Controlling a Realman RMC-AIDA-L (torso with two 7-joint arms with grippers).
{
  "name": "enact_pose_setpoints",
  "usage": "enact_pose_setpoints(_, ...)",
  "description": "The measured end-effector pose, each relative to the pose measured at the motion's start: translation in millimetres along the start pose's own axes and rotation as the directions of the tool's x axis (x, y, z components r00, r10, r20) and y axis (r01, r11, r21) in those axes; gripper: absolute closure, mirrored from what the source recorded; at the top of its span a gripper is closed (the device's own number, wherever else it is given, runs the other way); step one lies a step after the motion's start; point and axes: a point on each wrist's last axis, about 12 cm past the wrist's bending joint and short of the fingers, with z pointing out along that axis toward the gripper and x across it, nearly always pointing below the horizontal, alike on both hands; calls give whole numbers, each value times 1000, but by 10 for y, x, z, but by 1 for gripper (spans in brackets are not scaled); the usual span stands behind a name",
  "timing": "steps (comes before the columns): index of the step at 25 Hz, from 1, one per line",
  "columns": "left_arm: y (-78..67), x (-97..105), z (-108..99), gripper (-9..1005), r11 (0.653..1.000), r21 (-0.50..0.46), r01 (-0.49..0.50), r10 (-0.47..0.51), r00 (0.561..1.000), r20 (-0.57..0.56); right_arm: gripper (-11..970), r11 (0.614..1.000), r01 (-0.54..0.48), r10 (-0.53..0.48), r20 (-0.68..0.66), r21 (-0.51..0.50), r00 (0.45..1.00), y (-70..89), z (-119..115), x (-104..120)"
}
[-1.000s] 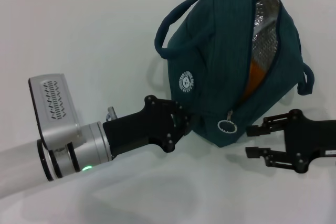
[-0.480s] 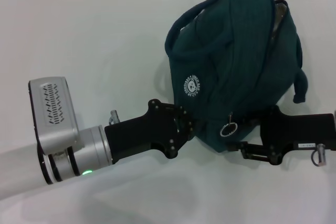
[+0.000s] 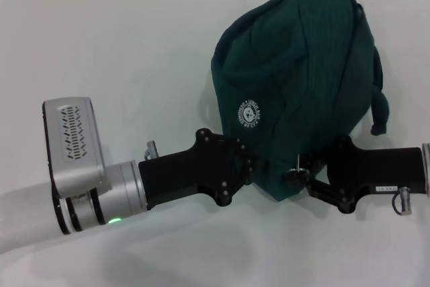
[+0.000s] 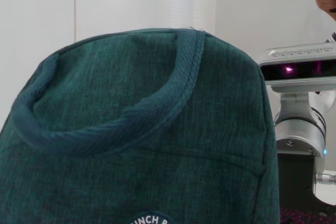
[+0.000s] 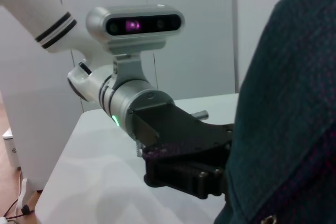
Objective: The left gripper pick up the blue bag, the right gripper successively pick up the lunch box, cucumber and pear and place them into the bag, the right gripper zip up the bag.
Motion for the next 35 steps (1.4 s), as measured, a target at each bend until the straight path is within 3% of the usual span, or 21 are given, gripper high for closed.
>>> enact_pose_setpoints(12,3,5,-9,941,1000,-9,-4,4,1000,0,894,983,105,-123,119,152,985,79,-199,70)
enact_pose_setpoints(25,26,25,-1,944,1000,-22,-17,17,1000,-23,874,960,157,-208,215,233,954,129,-291,22)
enact_pose_setpoints(35,32,51,-62,944,999,-39,-36,34,999,-33,859,912,210,-321,298,352,899,130,-409,-69)
